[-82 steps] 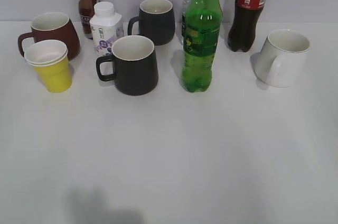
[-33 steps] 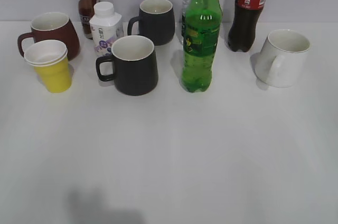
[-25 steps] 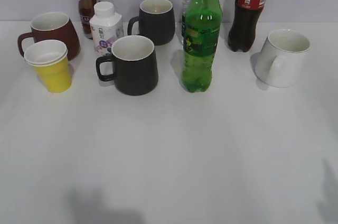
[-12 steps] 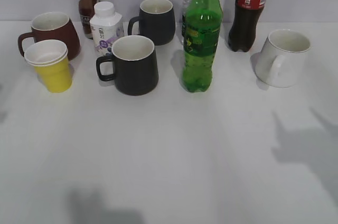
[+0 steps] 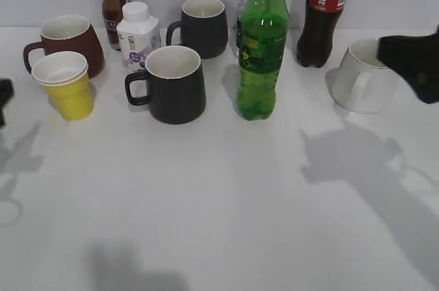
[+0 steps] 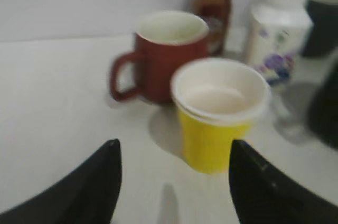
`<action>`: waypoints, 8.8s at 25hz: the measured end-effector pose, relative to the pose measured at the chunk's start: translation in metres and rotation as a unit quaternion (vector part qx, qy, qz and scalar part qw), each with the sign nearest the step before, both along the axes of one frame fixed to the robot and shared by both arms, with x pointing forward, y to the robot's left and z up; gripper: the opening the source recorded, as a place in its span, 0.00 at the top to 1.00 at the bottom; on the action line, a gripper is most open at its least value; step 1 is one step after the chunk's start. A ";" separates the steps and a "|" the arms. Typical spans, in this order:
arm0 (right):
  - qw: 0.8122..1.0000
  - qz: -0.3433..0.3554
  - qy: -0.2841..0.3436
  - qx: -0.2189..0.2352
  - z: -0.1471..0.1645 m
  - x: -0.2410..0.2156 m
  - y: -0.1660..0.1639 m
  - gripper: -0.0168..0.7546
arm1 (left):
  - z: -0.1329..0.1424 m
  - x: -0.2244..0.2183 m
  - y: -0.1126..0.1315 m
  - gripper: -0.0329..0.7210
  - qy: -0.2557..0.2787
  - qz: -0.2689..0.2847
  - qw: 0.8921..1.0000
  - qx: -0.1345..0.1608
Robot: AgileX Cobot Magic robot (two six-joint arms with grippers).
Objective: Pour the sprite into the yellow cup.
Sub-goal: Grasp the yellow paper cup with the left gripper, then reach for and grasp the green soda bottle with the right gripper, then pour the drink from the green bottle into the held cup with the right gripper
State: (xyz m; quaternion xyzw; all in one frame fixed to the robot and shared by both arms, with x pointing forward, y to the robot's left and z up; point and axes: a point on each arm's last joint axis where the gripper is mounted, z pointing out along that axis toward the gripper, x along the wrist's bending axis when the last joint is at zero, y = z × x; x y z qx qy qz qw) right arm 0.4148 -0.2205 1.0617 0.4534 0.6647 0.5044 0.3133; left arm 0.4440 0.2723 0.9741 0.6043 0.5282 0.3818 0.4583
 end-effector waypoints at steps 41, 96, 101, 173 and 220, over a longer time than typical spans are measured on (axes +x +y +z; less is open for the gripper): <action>0.994 0.026 -0.097 0.030 -0.031 0.055 0.031 0.22 | -0.086 0.097 -0.038 0.17 -0.076 -0.086 0.993 0.026; 0.997 0.032 -0.073 0.014 -0.047 0.062 0.036 0.22 | -0.104 0.105 -0.045 0.25 -0.061 -0.118 0.991 0.031; 0.995 0.058 -0.084 -0.008 -0.047 0.060 0.039 0.22 | -0.104 0.105 -0.045 0.40 -0.062 -0.120 0.990 0.031; 0.844 0.324 -0.214 -0.371 -0.088 0.141 0.102 0.38 | -0.074 0.044 -0.152 0.40 0.004 -0.464 0.886 0.005; 0.695 0.365 -0.326 -0.527 -0.089 0.141 0.101 0.39 | -0.071 0.033 -0.167 0.41 -0.010 -0.519 0.854 0.015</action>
